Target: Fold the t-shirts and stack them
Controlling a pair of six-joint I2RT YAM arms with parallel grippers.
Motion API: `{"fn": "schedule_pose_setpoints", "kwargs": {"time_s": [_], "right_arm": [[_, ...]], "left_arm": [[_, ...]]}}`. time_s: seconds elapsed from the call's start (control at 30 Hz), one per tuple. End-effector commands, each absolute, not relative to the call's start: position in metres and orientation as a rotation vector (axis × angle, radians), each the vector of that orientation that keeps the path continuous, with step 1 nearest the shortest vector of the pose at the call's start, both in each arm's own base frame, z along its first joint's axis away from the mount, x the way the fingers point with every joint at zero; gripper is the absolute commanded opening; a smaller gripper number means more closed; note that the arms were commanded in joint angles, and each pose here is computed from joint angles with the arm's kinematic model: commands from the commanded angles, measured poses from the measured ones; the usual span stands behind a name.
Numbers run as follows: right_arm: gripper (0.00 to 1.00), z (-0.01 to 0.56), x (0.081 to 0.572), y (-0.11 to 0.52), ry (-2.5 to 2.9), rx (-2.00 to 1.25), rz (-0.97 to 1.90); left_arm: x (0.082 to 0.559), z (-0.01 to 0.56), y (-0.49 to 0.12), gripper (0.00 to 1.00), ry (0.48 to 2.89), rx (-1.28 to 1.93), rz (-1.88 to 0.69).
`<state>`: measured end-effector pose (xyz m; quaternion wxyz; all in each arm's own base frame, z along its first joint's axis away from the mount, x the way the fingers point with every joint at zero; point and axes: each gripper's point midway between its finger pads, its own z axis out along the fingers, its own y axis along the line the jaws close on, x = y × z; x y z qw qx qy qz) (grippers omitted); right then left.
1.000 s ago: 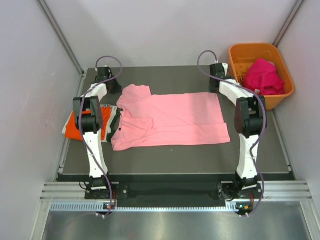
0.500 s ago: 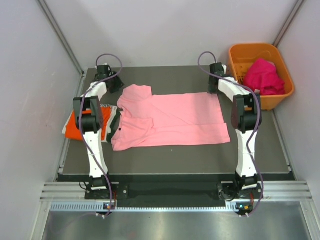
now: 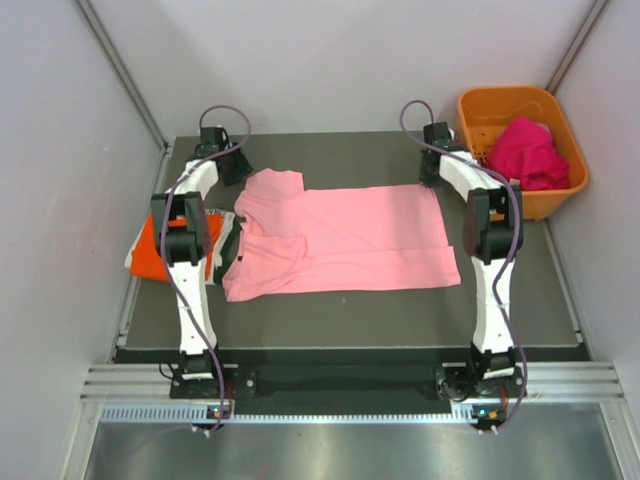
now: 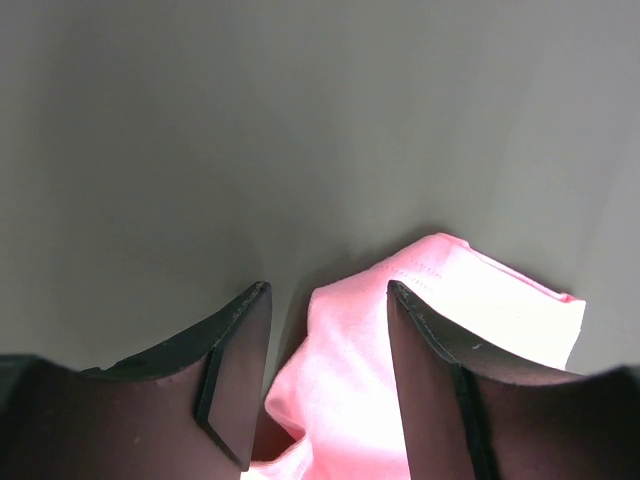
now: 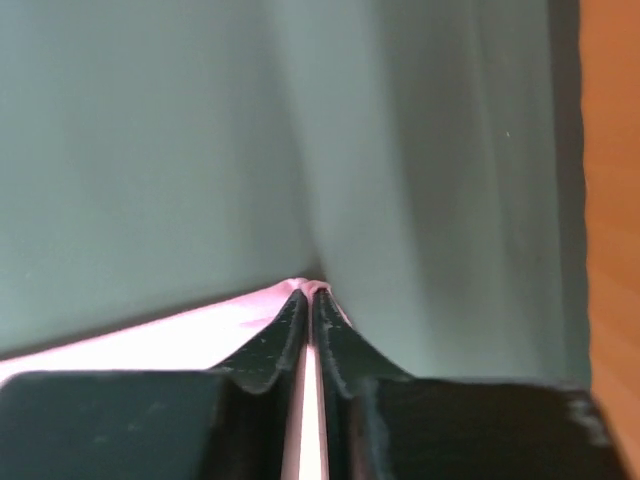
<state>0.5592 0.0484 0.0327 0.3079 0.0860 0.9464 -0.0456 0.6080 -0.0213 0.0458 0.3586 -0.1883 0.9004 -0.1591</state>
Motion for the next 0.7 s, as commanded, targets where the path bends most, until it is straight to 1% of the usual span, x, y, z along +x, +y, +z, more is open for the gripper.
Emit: {"fn": "schedule_pose_setpoints", "kwargs": {"time_s": [0.0, 0.4, 0.5, 0.63, 0.67], "right_arm": [[0.00, 0.027, 0.559, 0.047, 2.537, 0.205, -0.122], [0.00, 0.026, 0.558, 0.046, 2.543, 0.203, -0.127], [0.00, 0.025, 0.557, 0.047, 2.547, 0.201, -0.122], [0.00, 0.025, 0.557, 0.047, 2.545, 0.202, -0.123], [0.00, 0.025, 0.557, 0.047, 2.545, 0.202, -0.123]], "left_arm": [[0.613, 0.049, -0.019, 0.55, 2.317, -0.464, -0.402], [0.614, 0.038, -0.037, 0.57, 2.357, -0.414, -0.409], [0.616, 0.032, -0.048, 0.57, 2.376, -0.396, -0.440], [0.617, 0.034, -0.046, 0.54, 2.379, -0.388, -0.411], [0.617, 0.034, -0.047, 0.52, 2.381, -0.385, -0.409]]}}
